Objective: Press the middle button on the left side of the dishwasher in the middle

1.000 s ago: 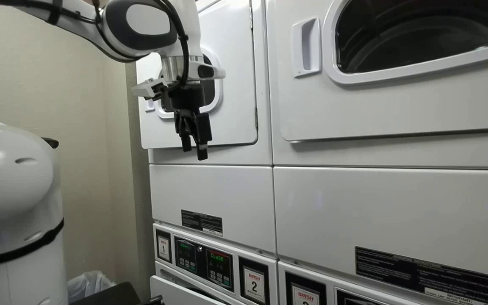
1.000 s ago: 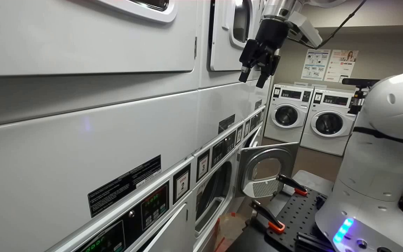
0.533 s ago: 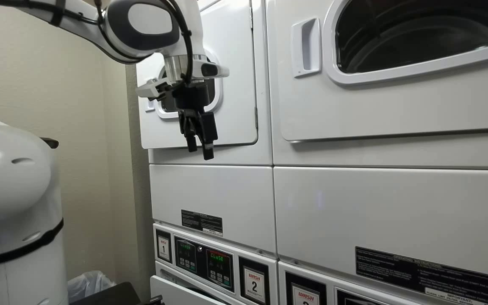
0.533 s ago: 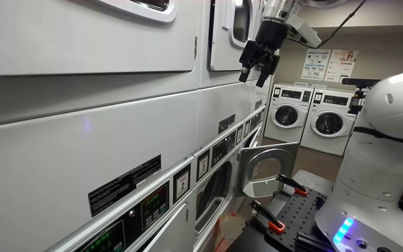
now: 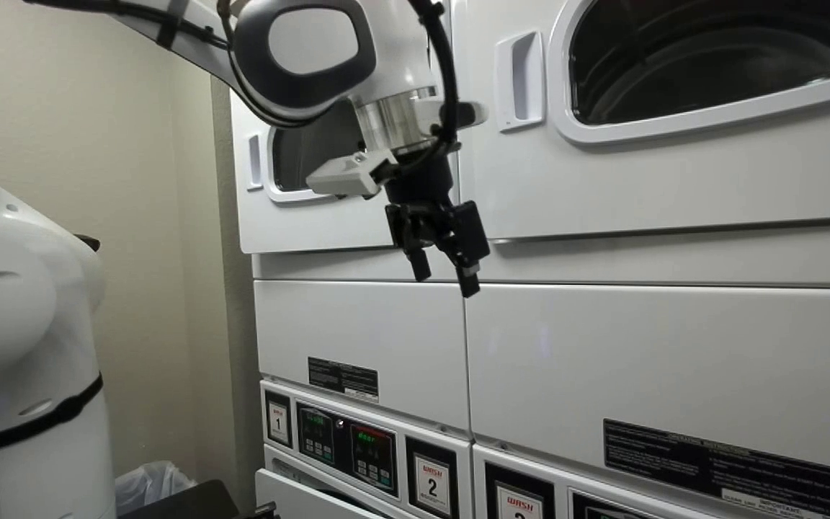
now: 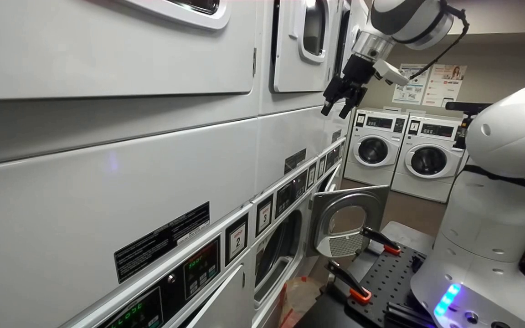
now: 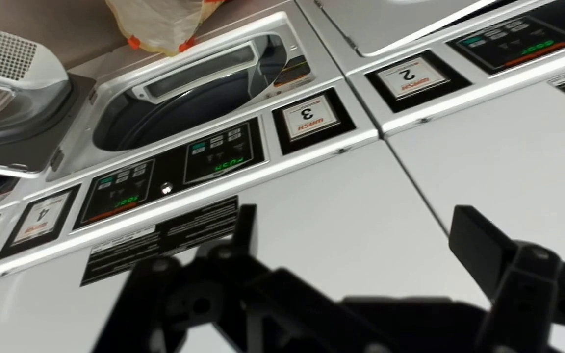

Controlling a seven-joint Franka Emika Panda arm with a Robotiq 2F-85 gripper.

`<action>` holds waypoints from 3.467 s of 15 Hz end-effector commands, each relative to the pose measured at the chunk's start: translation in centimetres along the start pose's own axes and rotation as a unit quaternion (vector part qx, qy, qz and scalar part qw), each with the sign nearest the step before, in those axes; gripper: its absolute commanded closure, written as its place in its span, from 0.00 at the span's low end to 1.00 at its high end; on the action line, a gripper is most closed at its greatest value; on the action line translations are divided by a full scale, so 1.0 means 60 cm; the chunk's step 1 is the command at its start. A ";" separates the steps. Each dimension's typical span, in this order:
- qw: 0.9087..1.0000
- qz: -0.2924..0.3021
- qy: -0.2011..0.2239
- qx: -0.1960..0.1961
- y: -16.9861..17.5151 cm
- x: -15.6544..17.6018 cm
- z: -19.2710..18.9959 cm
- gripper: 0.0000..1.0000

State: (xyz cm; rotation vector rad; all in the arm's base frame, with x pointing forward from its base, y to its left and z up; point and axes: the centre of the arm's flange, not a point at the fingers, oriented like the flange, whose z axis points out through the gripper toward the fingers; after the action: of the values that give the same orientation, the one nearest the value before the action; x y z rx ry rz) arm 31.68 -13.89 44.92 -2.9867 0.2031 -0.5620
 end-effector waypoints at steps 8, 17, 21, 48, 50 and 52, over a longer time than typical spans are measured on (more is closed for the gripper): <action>0.998 -0.054 -0.002 -0.044 0.159 0.024 0.192 0.25; 0.995 -0.081 -0.012 -0.054 0.221 -0.004 0.268 0.87; 0.994 -0.091 -0.012 -0.056 0.234 -0.016 0.292 1.00; 0.993 -0.091 0.021 -0.072 0.285 0.021 0.485 1.00; 0.993 -0.094 0.015 -0.068 0.297 0.011 0.527 1.00; 0.993 -0.095 0.005 -0.063 0.309 -0.003 0.564 1.00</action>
State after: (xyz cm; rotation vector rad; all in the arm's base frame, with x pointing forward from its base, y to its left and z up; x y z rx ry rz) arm 40.68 -28.10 16.66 -3.1372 -0.0230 -0.6250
